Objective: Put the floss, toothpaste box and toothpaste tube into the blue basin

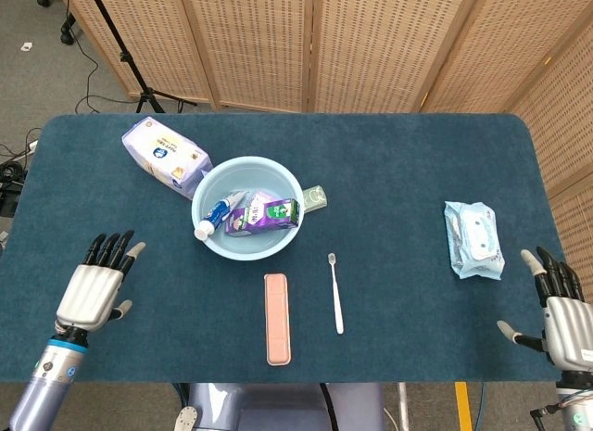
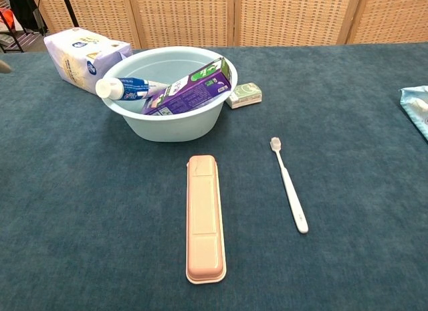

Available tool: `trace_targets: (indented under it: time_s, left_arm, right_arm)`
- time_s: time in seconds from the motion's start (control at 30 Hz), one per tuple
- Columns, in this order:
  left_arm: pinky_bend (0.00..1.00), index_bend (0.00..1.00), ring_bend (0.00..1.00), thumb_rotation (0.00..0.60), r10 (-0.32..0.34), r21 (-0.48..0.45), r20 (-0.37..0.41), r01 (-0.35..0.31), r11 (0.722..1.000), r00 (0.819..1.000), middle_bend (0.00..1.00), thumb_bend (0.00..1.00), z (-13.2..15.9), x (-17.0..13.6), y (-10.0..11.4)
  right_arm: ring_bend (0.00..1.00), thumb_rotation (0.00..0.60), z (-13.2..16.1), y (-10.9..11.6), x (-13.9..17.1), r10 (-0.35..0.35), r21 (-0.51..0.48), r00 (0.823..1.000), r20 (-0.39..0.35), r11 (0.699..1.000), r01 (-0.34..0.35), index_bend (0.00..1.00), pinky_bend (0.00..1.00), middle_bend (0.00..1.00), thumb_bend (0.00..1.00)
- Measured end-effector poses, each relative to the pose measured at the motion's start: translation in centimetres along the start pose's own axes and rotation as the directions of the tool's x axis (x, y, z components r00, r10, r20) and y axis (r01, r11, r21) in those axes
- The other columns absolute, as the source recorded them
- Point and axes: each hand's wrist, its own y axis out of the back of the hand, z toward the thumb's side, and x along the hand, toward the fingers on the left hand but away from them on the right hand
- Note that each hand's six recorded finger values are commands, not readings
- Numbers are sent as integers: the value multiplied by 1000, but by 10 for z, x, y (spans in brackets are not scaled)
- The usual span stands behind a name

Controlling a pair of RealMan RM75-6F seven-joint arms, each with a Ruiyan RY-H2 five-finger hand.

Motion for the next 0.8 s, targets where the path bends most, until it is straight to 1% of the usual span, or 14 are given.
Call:
trace_targets:
  time_s: [0.13, 0.27, 0.4, 0.5, 0.63, 0.8]
  left_arm:
    - [0, 0, 16, 600, 12, 8, -46, -12, 1000, 999, 0, 178, -14, -7, -3]
    - [0, 0, 16, 600, 27, -26, -77, -29, 999, 997, 0, 178, -24, -13, -5]
    - [0, 0, 16, 600, 20, -43, -117, -26, 999, 993, 0, 182, -37, -22, -8]
    - [0, 0, 16, 600, 9, -28, -120, -13, 1000, 993, 0, 185, -42, -24, -6]
    - [0, 0, 16, 600, 19, -38, -119, -23, 999, 993, 0, 185, -43, -24, -3]
    - [0, 0, 15, 600, 12, -42, -135, -18, 999, 991, 0, 185, -48, -23, -4]
  right_arm:
    - [0, 600, 2, -5, 0, 11, 24, 1000, -5, 1000, -11, 57, 0, 0, 0]
    - [0, 600, 4, -11, 0, 20, 43, 1000, -7, 999, -20, 57, 0, 0, 0]
    - [0, 600, 6, -14, 0, 26, 62, 1000, -10, 998, -25, 57, 0, 0, 0]
    - [0, 600, 8, -17, 0, 30, 73, 999, -15, 997, -29, 57, 0, 0, 0]
    - [0, 600, 10, -21, 0, 42, 83, 999, -19, 996, -40, 57, 0, 0, 0]
    - [0, 600, 13, -29, 0, 66, 105, 998, -24, 992, -63, 57, 0, 0, 0]
